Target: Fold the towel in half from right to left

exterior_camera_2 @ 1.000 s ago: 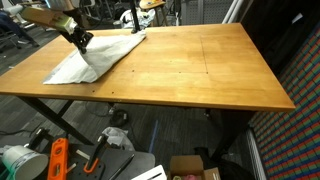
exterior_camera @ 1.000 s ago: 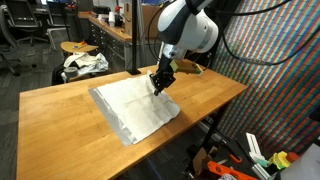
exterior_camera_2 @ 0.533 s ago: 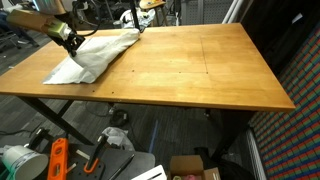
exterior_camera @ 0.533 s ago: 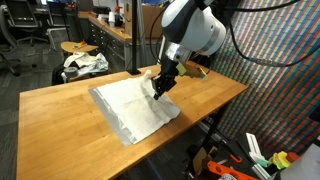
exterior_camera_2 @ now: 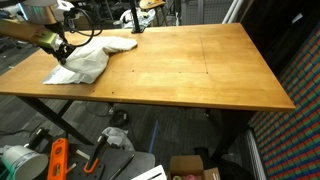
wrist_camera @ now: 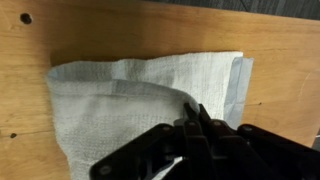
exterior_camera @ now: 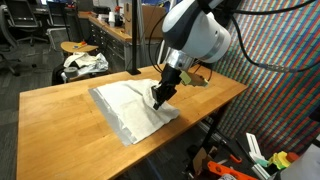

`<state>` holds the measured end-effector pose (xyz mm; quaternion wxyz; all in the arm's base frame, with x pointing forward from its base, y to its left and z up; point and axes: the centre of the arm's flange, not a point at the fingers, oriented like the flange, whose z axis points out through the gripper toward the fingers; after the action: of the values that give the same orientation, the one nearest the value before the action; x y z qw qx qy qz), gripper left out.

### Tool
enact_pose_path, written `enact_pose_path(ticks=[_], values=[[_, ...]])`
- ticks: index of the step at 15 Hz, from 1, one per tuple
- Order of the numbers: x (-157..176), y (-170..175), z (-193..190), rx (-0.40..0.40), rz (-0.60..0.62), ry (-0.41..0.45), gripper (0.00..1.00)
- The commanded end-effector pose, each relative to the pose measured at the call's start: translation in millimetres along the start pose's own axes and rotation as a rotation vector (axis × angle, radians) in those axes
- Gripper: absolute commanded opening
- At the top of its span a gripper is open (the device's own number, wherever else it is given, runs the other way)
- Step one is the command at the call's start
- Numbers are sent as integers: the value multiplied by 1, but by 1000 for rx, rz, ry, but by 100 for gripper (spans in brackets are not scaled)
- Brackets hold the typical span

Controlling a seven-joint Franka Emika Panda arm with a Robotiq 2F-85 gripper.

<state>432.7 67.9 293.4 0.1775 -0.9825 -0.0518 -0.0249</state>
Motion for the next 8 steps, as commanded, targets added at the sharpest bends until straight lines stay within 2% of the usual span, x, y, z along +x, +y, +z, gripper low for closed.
enact_pose_path(ticks=[1,8], values=[[0,0,0,0,0,0,4],[0,0,0,0,0,0,3]])
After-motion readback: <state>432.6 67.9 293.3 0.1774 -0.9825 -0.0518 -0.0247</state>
